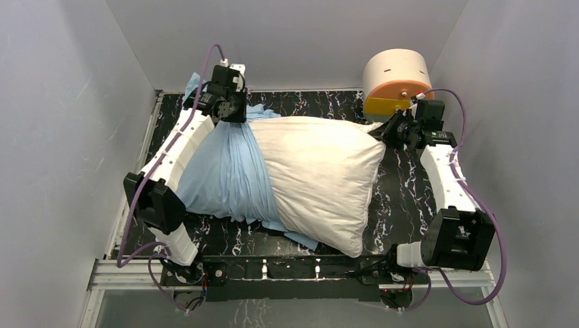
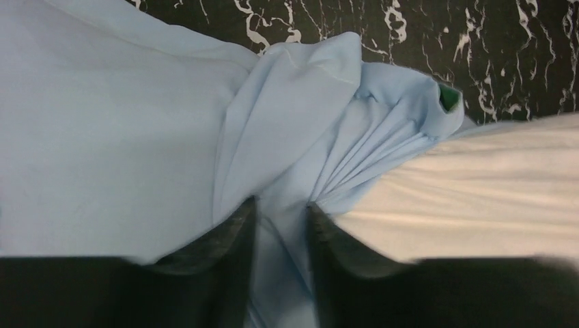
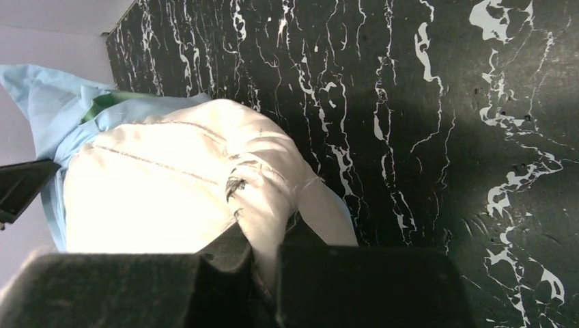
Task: Remove the pillowcase from the pillow
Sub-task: Remove the pillow from the pillowcase.
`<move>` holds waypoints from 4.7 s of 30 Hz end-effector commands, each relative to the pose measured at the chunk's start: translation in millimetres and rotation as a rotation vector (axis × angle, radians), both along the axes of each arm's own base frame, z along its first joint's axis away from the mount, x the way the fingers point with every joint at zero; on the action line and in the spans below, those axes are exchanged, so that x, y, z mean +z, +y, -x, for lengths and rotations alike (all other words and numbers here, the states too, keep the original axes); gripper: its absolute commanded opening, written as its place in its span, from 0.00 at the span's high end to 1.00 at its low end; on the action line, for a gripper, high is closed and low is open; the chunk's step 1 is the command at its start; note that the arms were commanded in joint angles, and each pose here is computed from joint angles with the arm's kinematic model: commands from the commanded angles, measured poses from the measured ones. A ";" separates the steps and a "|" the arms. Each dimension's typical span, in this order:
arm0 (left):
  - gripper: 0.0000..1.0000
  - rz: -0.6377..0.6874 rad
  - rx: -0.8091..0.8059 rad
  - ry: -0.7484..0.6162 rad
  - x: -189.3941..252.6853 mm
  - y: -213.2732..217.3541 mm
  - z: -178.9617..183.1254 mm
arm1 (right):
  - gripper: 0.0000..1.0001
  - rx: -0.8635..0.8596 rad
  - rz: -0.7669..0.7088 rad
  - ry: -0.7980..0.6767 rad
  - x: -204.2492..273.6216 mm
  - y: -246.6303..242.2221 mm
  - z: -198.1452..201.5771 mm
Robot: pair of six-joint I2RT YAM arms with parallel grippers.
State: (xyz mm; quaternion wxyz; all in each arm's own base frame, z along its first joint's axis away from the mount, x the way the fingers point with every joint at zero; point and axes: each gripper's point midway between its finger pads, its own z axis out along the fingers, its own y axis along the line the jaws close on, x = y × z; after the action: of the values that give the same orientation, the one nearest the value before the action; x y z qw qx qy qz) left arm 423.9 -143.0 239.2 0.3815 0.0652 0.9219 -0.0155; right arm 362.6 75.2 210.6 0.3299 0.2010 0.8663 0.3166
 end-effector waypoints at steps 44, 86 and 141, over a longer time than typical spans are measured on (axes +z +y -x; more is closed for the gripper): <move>0.02 0.731 -0.221 0.286 -88.4 -60.5 301.2 | 0.01 -0.239 0.032 0.257 -79.1 -14.5 201.6; 0.87 0.267 0.022 -0.193 -93.3 -3.9 243.7 | 0.86 -0.332 0.169 -0.066 8.4 -48.7 143.0; 0.14 0.281 0.116 -0.113 -29.3 45.7 216.8 | 1.00 -0.251 0.437 -0.003 -20.4 -18.1 119.4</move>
State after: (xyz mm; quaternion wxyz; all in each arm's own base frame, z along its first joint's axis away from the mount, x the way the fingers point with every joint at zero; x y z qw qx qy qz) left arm 213.5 -84.7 193.1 0.4474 -0.0749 0.8875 -0.0812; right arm 240.0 75.1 166.7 0.3666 0.2295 0.8955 0.1050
